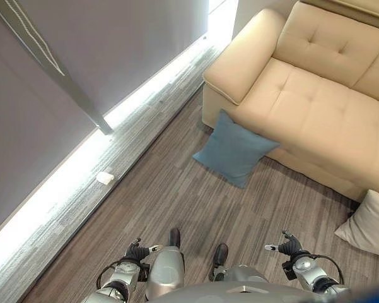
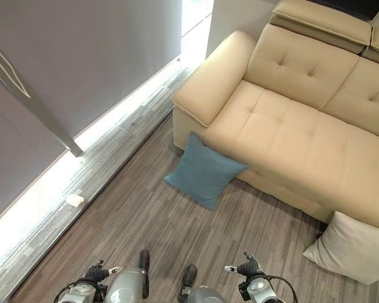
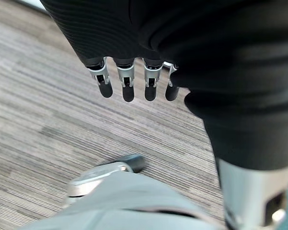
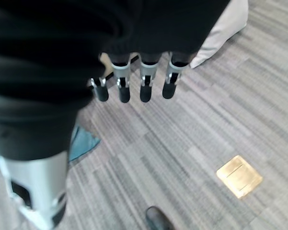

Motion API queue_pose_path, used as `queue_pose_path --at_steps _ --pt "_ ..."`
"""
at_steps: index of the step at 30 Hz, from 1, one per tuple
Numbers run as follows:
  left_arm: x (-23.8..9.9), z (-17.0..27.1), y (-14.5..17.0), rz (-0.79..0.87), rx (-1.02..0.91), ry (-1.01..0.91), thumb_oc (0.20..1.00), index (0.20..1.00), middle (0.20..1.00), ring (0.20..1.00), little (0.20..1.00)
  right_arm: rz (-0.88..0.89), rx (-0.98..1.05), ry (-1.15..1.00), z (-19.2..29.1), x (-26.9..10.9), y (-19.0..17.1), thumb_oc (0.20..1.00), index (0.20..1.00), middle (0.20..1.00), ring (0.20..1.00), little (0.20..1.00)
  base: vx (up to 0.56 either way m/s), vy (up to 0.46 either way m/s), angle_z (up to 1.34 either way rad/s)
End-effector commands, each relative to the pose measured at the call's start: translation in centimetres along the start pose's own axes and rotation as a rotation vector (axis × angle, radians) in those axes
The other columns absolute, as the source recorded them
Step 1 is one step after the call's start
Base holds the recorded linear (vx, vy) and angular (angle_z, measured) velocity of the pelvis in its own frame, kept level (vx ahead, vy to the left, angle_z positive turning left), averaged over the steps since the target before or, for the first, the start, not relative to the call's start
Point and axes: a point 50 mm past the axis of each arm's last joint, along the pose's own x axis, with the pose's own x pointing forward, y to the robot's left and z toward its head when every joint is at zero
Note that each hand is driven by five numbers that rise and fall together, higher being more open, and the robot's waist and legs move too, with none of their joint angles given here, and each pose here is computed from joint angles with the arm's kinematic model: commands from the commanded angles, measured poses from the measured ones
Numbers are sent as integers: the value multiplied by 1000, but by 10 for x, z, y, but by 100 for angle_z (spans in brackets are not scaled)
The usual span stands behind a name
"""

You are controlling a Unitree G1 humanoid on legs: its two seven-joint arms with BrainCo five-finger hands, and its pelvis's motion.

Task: Pick up all the scattered cushions and arrange them neatly on the sofa.

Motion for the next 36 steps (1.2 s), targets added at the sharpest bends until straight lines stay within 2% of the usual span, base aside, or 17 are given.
queue_pose_path --at_steps 1,8,15,28,36 --pt "-1 0 1 -8 12 -19 1000 1000 1000 1000 1000 -35 -11 4 -9 -1 -12 1000 1000 1000 1000 1000 193 112 -24" --pt "-3 -14 7 9 23 24 1000 1000 1000 1000 1000 -2 -19 -12 -4 -2 -1 1000 1000 1000 1000 1000 215 179 -22" --pt "-3 -15 12 17 45 22 1000 1000 1000 1000 1000 -9 -48 -68 11 1 -7 1000 1000 1000 1000 1000 181 203 -24" --pt "0 7 -5 -36 93 -46 1000 1000 1000 1000 1000 -46 7 -23 -4 0 -19 1000 1000 1000 1000 1000 171 -79 33" --pt "-1 0 -5 -36 74 -19 1000 1000 1000 1000 1000 -43 -5 -16 -6 0 -17 1000 1000 1000 1000 1000 117 82 -33"
